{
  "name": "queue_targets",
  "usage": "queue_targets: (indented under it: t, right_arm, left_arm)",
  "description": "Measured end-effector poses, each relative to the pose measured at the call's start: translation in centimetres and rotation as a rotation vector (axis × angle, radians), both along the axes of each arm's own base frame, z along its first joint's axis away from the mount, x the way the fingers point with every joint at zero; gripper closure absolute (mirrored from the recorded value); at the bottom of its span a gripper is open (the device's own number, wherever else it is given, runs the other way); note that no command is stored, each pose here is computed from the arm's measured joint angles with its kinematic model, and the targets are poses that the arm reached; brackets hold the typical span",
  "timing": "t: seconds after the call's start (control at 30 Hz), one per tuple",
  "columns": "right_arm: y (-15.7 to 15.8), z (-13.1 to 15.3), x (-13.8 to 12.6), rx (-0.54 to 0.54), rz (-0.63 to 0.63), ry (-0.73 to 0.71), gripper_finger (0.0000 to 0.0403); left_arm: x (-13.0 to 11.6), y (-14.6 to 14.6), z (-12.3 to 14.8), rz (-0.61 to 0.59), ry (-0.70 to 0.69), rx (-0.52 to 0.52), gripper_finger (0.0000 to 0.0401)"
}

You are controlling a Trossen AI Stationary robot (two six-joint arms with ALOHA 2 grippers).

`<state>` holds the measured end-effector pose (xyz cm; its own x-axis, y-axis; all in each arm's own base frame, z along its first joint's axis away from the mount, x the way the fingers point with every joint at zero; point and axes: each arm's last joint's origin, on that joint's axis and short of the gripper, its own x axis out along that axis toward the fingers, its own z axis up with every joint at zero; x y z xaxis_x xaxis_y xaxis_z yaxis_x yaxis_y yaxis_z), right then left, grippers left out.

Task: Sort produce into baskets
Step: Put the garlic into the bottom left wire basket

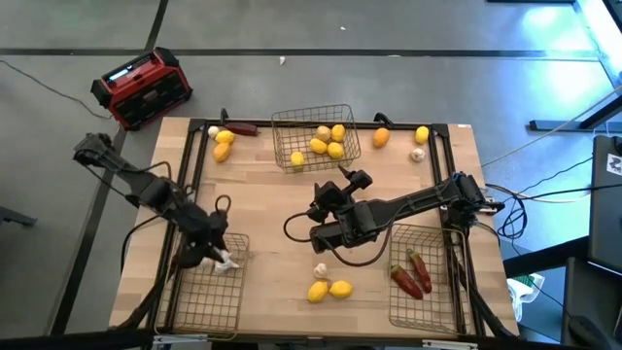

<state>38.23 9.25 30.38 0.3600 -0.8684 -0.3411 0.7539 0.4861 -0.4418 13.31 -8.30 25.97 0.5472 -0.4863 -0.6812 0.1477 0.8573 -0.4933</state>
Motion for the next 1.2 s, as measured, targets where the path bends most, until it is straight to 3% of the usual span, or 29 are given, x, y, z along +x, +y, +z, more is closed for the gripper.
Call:
queue_targets:
  t: [0.1, 0.43, 0.77, 1.2]
  right_arm:
    - [-0.2, 0.0, 0.1, 0.001, -0.004, -0.002, 0.0013]
    - [-0.2, 0.0, 0.1, 0.001, -0.006, -0.003, 0.0013]
    - [-0.2, 0.0, 0.1, 0.001, -0.006, -0.002, 0.0013]
    - [-0.2, 0.0, 0.1, 0.000, -0.005, -0.001, 0.0013]
  left_arm:
    - [0.0, -1.1, -0.5, -0.012, 0.042, -0.001, 0.0283]
    - [0.2, -2.9, -3.0, -0.036, 0.203, 0.155, 0.0283]
    - [-0.9, -2.0, -5.6, -0.059, 0.425, 0.370, 0.0284]
    - [-0.6, -2.1, -6.6, -0.024, 0.462, 0.386, 0.0276]
